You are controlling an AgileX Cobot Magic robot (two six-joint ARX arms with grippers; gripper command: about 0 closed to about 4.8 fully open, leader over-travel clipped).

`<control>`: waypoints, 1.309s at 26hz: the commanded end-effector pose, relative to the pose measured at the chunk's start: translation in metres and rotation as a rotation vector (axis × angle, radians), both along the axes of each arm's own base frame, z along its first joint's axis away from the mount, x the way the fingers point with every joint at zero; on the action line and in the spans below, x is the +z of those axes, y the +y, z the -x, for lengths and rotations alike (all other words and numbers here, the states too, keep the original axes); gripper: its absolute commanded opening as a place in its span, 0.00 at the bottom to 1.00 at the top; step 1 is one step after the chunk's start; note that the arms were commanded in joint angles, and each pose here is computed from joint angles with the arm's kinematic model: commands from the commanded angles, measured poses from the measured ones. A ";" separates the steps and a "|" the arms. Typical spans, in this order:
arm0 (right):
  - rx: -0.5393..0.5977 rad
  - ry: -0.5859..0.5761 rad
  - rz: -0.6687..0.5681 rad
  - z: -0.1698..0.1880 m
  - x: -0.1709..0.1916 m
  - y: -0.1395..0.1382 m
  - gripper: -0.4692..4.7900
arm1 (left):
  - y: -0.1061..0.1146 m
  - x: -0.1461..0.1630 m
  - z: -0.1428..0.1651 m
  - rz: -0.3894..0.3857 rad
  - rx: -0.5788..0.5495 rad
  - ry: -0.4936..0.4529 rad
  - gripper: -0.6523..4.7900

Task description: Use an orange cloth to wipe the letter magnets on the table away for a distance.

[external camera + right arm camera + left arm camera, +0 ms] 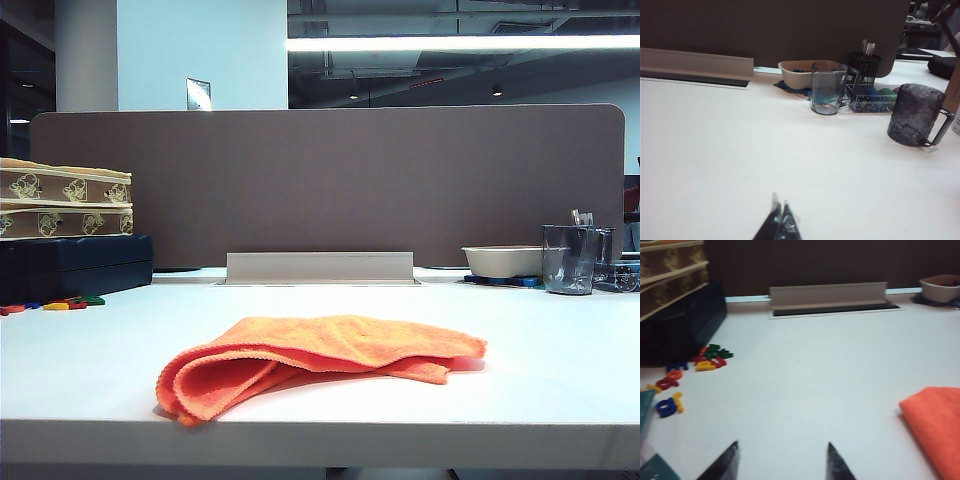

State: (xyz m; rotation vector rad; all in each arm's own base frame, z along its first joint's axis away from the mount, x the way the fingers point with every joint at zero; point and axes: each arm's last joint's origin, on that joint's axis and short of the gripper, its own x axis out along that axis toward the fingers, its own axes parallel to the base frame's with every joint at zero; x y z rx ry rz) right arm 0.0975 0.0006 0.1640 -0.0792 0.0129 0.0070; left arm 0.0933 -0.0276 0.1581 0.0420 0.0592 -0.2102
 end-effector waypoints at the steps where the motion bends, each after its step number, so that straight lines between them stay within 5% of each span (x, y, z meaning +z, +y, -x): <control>1: -0.001 -0.009 -0.001 0.000 -0.001 0.000 0.08 | 0.003 0.001 -0.001 0.005 0.028 -0.007 0.51; 14: -0.001 -0.009 -0.001 0.000 -0.001 0.000 0.08 | 0.025 0.000 -0.004 0.031 0.254 0.003 0.51; 34: -0.001 -0.009 -0.001 0.000 -0.001 0.000 0.08 | 0.027 -0.001 -0.004 0.045 0.251 0.014 0.51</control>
